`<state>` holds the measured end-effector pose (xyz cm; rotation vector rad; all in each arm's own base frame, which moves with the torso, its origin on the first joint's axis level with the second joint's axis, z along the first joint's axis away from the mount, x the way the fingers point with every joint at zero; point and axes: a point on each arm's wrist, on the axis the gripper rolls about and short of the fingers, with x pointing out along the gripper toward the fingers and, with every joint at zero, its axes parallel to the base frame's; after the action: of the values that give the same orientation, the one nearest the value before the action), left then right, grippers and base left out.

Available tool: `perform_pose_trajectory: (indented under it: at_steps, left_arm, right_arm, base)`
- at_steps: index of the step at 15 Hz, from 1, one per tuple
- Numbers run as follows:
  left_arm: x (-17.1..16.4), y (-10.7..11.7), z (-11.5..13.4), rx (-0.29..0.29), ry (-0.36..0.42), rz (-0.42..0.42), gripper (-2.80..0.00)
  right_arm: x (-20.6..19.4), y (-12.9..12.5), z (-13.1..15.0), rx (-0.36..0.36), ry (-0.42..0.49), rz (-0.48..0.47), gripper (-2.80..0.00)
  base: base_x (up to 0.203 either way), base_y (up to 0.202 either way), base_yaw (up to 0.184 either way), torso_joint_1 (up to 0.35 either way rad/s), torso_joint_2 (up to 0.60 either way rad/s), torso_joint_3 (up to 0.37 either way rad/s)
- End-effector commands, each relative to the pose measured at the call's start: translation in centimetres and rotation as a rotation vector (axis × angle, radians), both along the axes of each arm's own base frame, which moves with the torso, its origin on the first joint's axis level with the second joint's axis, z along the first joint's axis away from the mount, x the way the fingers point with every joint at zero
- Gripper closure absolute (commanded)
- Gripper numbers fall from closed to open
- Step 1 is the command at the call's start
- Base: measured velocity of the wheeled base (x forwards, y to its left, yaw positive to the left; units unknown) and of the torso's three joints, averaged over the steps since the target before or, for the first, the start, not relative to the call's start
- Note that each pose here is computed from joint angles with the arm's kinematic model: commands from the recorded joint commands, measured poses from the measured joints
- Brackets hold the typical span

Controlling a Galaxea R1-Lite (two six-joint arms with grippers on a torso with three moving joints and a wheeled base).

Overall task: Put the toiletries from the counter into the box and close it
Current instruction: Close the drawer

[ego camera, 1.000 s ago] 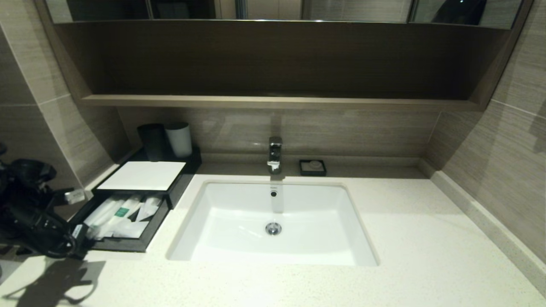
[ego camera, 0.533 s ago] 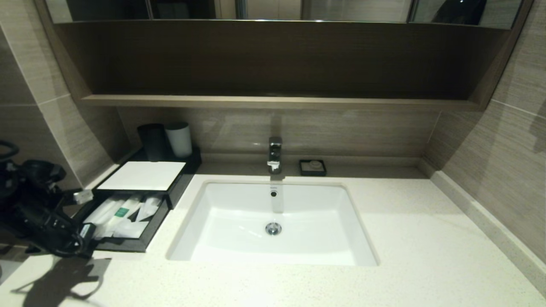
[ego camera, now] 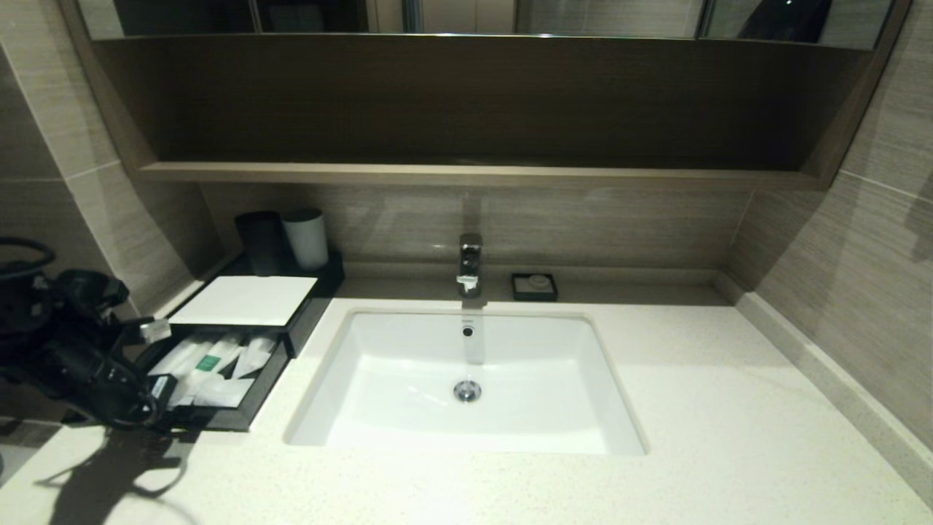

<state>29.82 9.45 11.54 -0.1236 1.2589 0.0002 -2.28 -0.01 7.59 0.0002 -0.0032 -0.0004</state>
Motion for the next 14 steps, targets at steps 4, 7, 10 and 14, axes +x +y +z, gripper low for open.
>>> perform_pose_trajectory:
  at_steps: [4, 7, 10, 14]
  left_arm:
    - [1.0, -0.4, -0.4, -0.006, -0.002, -0.010, 0.00]
    - [1.5, -0.9, -0.5, -0.007, -0.024, 0.002, 0.00]
    - [1.9, -0.9, -0.3, 0.000, -0.054, 0.002, 0.00]
    - [2.1, -1.2, -0.1, -0.002, -0.062, 0.001, 0.00]
  right_arm:
    - [0.0, 0.0, -0.1, 0.000, 0.002, 0.000, 0.00]
    - [0.0, 0.0, -0.1, 0.000, 0.002, 0.000, 0.00]
    - [0.0, 0.0, -0.1, 0.000, 0.002, 0.000, 0.00]
    - [0.0, 0.0, -0.1, 0.000, 0.000, 0.000, 0.00]
  base:
    - [0.000, 0.000, 0.000, 0.000, 0.00, 0.000]
    - [0.000, 0.000, 0.000, 0.000, 0.00, 0.000]
    - [0.000, 0.000, 0.000, 0.000, 0.00, 0.000]
    - [0.000, 0.000, 0.000, 0.000, 0.00, 0.000]
